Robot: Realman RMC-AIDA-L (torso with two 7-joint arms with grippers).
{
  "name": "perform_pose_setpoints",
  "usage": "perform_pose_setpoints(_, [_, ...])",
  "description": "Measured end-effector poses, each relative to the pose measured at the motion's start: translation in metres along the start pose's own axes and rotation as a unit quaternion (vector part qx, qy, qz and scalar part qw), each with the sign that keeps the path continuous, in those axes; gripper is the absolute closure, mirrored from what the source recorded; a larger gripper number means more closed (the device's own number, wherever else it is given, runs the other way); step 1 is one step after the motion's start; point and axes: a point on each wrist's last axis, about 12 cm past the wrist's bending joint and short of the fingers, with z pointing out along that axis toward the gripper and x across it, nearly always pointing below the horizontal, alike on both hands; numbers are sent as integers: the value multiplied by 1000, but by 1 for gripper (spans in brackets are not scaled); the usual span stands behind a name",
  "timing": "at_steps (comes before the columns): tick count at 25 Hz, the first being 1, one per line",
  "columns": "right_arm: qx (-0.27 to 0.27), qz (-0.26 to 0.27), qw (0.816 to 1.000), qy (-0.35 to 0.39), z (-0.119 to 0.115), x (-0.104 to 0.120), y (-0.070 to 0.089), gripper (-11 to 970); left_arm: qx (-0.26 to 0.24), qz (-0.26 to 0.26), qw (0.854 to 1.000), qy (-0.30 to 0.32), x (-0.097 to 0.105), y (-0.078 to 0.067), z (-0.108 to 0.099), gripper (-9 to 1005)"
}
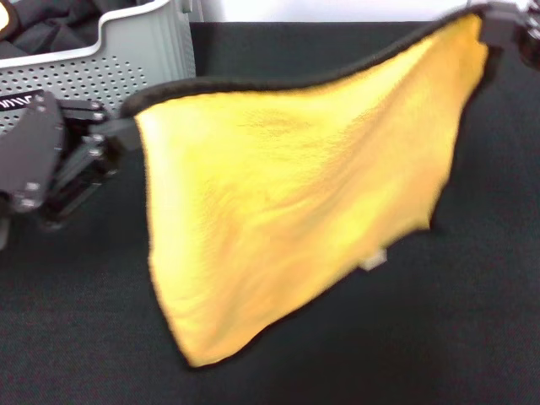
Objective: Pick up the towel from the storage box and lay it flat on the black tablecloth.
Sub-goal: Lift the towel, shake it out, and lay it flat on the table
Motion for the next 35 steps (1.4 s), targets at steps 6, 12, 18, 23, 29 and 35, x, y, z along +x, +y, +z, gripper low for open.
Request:
perform_pose_setpoints(6, [-17, 34, 999, -16, -11, 13, 10, 950, 39, -10, 998, 55, -41, 17, -20, 978])
perform_pose_setpoints(12, [-59, 77, 995, -3, 0, 31, 18, 950, 65, -26, 989, 130, -55, 23, -26, 977])
perform_pose_setpoints(18, [-107, 109, 988, 15, 13, 50, 37, 950, 94, -33, 980, 170, -56, 16, -32, 975])
perform_pose_setpoints(23, [-144, 120, 982, 4, 15, 51, 51, 950, 115, -33, 974, 190, -68, 8, -39, 974])
perform_pose_setpoints(29, [-186, 142, 972, -30, 8, 44, 64, 950, 135, -32, 971, 194, -90, 6, -37, 972])
perform_pose_setpoints(35, [-179, 201, 962, -54, 5, 48, 50, 949, 123, -33, 971, 203, -96, 12, -36, 971])
